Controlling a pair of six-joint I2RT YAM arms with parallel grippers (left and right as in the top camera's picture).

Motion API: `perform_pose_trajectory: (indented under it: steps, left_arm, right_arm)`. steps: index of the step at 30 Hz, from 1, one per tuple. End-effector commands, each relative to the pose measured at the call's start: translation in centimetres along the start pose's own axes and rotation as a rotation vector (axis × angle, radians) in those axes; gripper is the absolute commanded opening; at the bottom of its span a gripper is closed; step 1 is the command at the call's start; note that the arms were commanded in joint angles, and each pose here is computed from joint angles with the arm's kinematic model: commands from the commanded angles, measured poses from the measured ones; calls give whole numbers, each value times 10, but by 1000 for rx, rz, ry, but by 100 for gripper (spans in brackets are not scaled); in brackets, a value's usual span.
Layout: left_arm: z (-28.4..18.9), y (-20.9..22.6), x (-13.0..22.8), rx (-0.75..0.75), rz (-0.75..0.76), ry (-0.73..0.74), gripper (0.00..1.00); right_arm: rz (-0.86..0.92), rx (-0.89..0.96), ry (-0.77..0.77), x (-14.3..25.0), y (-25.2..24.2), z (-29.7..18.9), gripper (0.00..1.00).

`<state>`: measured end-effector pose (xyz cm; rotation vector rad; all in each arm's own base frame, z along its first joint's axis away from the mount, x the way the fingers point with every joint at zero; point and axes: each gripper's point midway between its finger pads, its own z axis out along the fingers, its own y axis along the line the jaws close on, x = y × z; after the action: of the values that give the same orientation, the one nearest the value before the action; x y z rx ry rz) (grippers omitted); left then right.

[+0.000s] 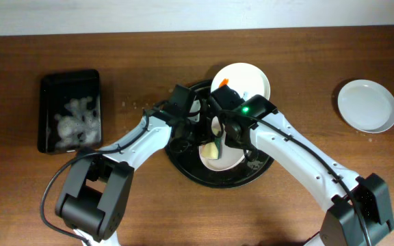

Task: Clean dirty plates on tray and stack at the side
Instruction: 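Keep wiping the tilted pink plate's face with the left gripper's sponge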

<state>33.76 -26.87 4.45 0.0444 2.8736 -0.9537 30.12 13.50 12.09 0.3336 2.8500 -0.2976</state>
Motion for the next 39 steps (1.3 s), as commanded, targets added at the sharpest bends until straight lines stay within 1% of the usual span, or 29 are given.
perform_pose_trajectory:
  steps: [1,5,10,14,17,21,23,25,29,33,35,39]
  left_arm:
    - [6,26,1,-97,-38,-45,0]
    - [7,48,3,-191,-50,-71,0]
    - [2,62,-7,-272,-47,-131,0]
    - [-5,66,-17,-280,-54,-159,0]
    - [-18,59,-30,-258,-49,-195,0]
    - [-48,33,-43,-199,10,-267,0]
    - [-60,23,-46,-179,28,-297,0]
    - [-62,15,-45,-149,37,-295,0]
    - [-50,-5,-35,-61,64,-242,0]
    - [-36,-25,-19,-24,52,-199,0]
    - [-26,-32,-13,-17,36,-184,0]
    - [7,-41,-8,21,78,-156,0]
  right_arm:
    - [4,-13,-9,-2,4,-6,4]
    - [-19,-3,-6,-1,2,-6,4]
    - [-46,27,-15,-2,-5,-6,4]
    - [-57,81,-30,-3,-15,-7,4]
    - [-61,92,-29,-3,-18,-7,4]
    - [-61,102,-40,-5,-19,-7,4]
    - [-61,101,-41,-5,-19,-7,4]
    - [-64,101,-41,-5,-19,-7,4]
    - [-71,100,-41,-5,-19,-7,4]
    - [-70,98,-42,-5,-18,-7,4]
    - [-69,93,-41,-5,-17,-7,4]
    - [-68,89,-41,-5,-16,-7,4]
